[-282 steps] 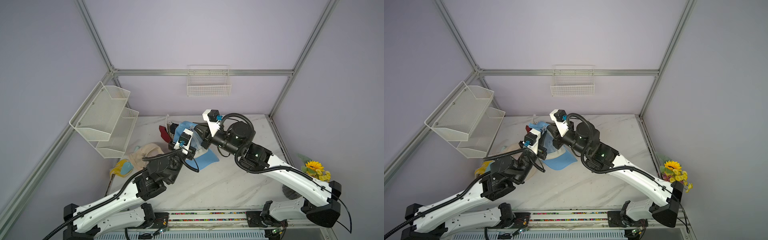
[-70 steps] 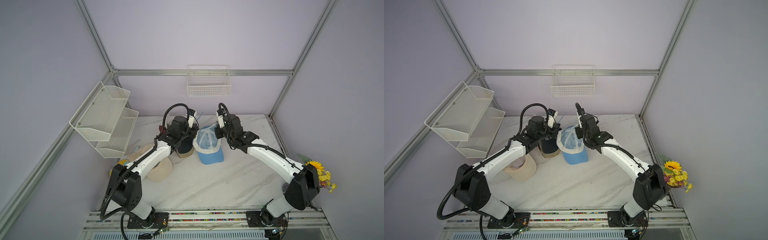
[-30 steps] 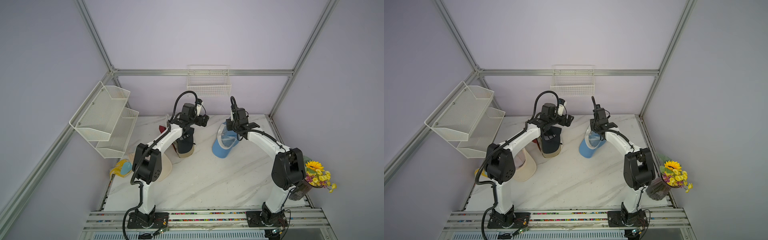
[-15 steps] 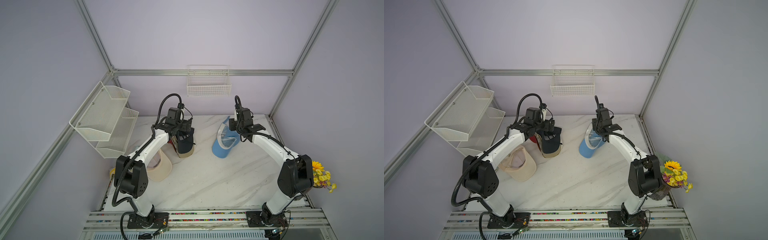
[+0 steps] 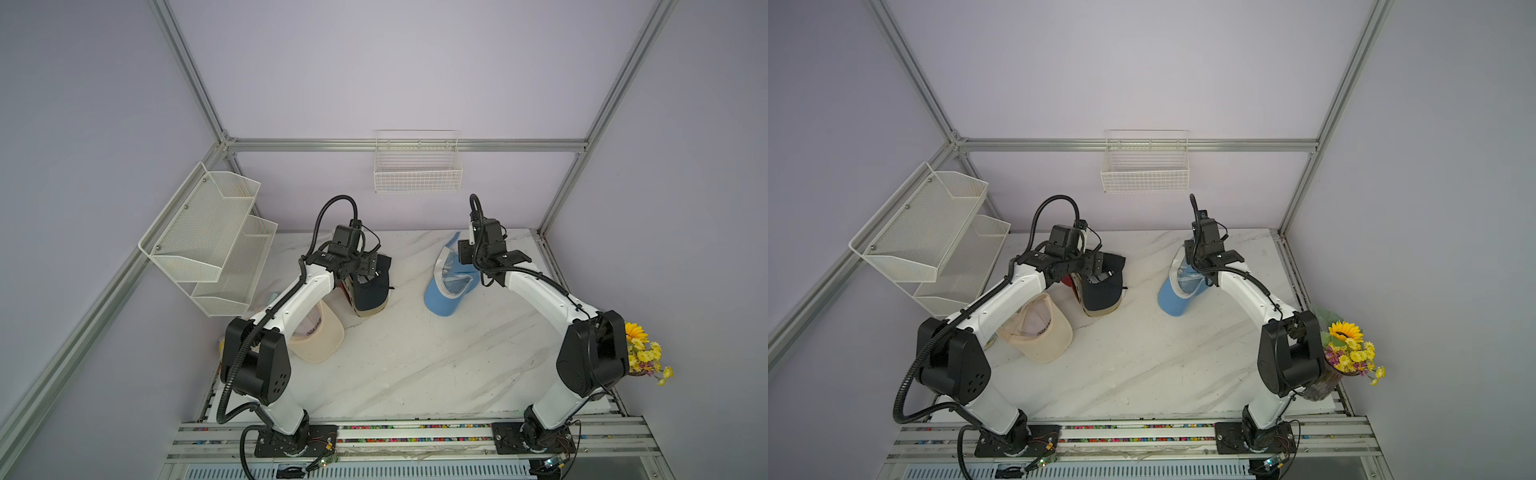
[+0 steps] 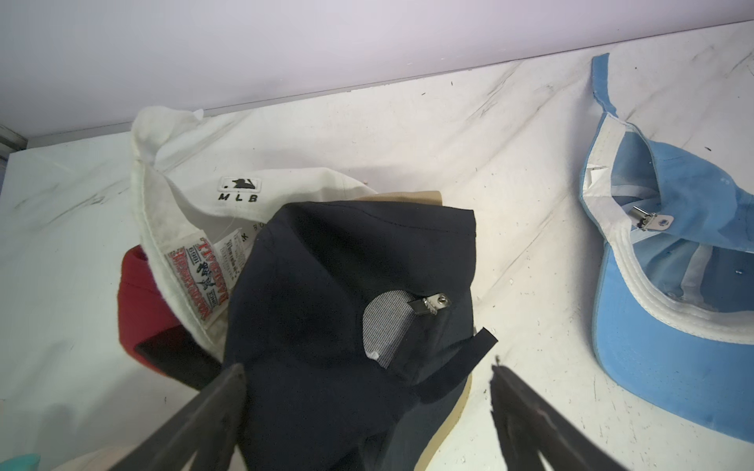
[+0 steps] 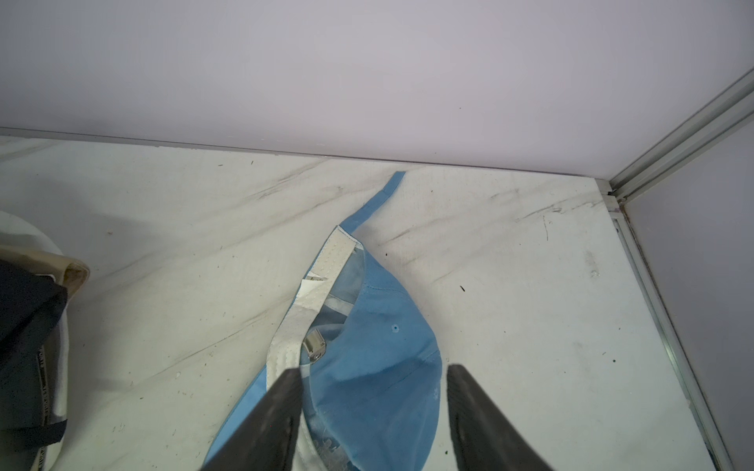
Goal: Open the adjustable buckle of the baseball cap
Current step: Move the baseball cap to the center of the board.
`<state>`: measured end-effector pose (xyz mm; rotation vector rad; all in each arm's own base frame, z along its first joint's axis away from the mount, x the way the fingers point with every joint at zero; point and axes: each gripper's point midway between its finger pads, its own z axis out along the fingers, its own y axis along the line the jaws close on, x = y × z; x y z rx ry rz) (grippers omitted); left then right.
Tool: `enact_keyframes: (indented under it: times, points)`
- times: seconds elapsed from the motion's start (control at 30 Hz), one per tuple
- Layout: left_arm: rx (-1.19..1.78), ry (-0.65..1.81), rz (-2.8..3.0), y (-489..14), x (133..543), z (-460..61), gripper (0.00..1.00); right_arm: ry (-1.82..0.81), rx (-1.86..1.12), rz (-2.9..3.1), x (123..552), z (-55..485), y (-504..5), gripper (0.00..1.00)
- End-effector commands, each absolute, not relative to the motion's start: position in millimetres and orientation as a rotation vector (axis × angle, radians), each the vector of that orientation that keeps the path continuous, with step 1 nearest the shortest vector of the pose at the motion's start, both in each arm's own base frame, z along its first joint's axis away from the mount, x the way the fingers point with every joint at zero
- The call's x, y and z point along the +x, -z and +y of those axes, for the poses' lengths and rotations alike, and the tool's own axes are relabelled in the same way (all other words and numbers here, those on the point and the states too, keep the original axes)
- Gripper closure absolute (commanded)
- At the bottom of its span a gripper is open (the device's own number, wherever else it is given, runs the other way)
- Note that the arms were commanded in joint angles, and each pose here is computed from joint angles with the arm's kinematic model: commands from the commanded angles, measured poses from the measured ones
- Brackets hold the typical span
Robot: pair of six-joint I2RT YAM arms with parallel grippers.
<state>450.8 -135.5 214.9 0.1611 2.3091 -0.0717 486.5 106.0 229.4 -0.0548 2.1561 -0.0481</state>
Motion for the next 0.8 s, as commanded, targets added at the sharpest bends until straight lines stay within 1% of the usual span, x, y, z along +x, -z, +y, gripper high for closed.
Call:
enact_keyframes:
  times: [0.0,0.13,0.3,0.43,0.5,0.57,0.63,0.67,0.77]
  points:
    - [0.111,0.072,2.267,-238,440,-126,0.07,0.006,-0.031,2.117,480,108,-248,0.40]
    - [0.121,0.099,2.324,-214,442,-132,0.10,-0.012,-0.030,2.106,478,109,-253,0.40]
    - [0.151,0.253,2.411,-182,452,-160,0.19,-0.013,-0.024,2.085,473,107,-263,0.40]
    - [0.162,0.328,2.450,-166,460,-175,0.31,-0.005,-0.021,2.070,469,104,-269,0.40]
    - [0.168,0.353,2.450,-164,463,-182,0.39,-0.003,-0.021,2.061,468,103,-272,0.40]
    - [0.178,0.375,2.444,-163,465,-190,0.51,-0.007,-0.019,2.057,468,104,-272,0.40]
    - [0.201,0.392,2.432,-164,467,-200,0.59,-0.012,-0.016,2.052,468,104,-273,0.40]
    - [0.206,0.400,2.429,-163,469,-204,0.62,-0.014,-0.012,2.055,468,104,-271,0.40]
    - [0.239,0.469,2.406,-163,474,-224,0.65,-0.012,-0.008,2.052,469,104,-273,0.41]
